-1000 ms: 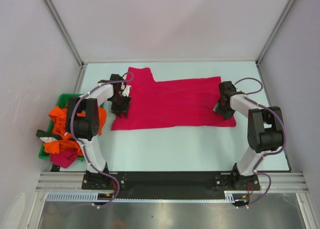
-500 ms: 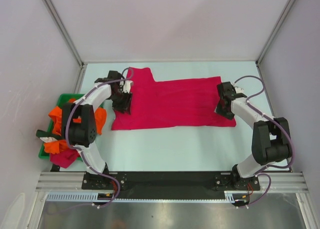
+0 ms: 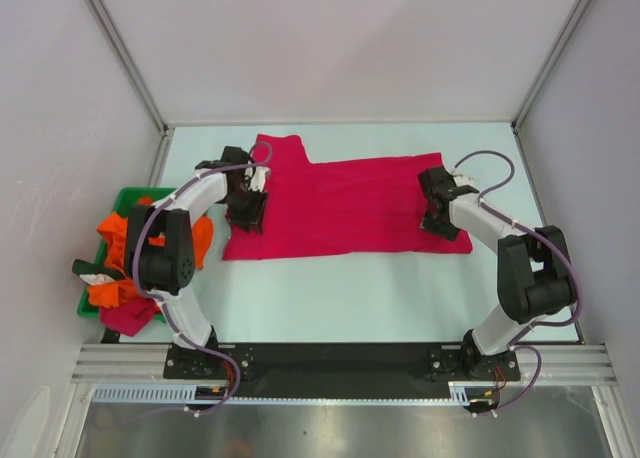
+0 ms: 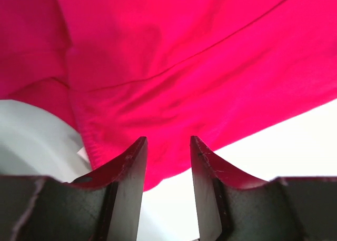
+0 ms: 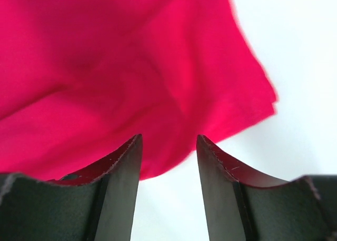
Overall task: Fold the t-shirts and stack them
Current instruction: Fold the flattened tshirt in 1/3 of the way
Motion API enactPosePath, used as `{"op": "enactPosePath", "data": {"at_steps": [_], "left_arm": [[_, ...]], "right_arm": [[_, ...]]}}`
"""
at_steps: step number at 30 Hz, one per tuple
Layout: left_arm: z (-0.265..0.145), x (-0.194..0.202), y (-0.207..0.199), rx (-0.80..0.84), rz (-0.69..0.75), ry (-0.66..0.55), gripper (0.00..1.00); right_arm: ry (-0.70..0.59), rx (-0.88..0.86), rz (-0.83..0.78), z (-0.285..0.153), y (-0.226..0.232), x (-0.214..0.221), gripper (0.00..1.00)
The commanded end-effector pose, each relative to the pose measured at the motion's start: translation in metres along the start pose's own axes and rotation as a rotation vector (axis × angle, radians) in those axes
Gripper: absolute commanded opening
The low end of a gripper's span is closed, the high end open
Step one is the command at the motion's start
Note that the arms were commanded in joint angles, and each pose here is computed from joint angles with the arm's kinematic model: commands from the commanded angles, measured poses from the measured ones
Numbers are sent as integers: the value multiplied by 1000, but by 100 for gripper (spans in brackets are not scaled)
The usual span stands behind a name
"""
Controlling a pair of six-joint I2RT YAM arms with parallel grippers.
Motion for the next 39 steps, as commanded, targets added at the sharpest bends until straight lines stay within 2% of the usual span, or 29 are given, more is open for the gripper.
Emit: {"op": "enactPosePath", "data": {"at_steps": [1,2,8,17,29,39], "left_arm": [[-34,-21,-2,-36,20,-193,45],[-35,-27,-1,-48,19,-205,45],[0,-34,11,-73,-26,-92,43],[34,-15,12,-69,14,80,42],[28,23,4,-34,93,228,42],[15,48,-6,0,120,257,41]], "right_arm": [[-110,-85,-4,-23,28,-20,52],[-112,-91,-9,-20,33,-22,52],[-75,-28,-74,21,57,-22,51],[21,44,-72,55,42,-9,50],[122,103,-67,44,-5,17,52],[171,119,-80,27,-29,27,54]]}}
Point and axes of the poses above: each gripper's point midway between its finger pads, its own z axis out along the fingers, its own y axis along the line the jaws close on, x = y × z, the point moved 10 cm from there along -z, back along the fingers, and after that the axes turned 13 degrees about z, right-handed, at the moved point
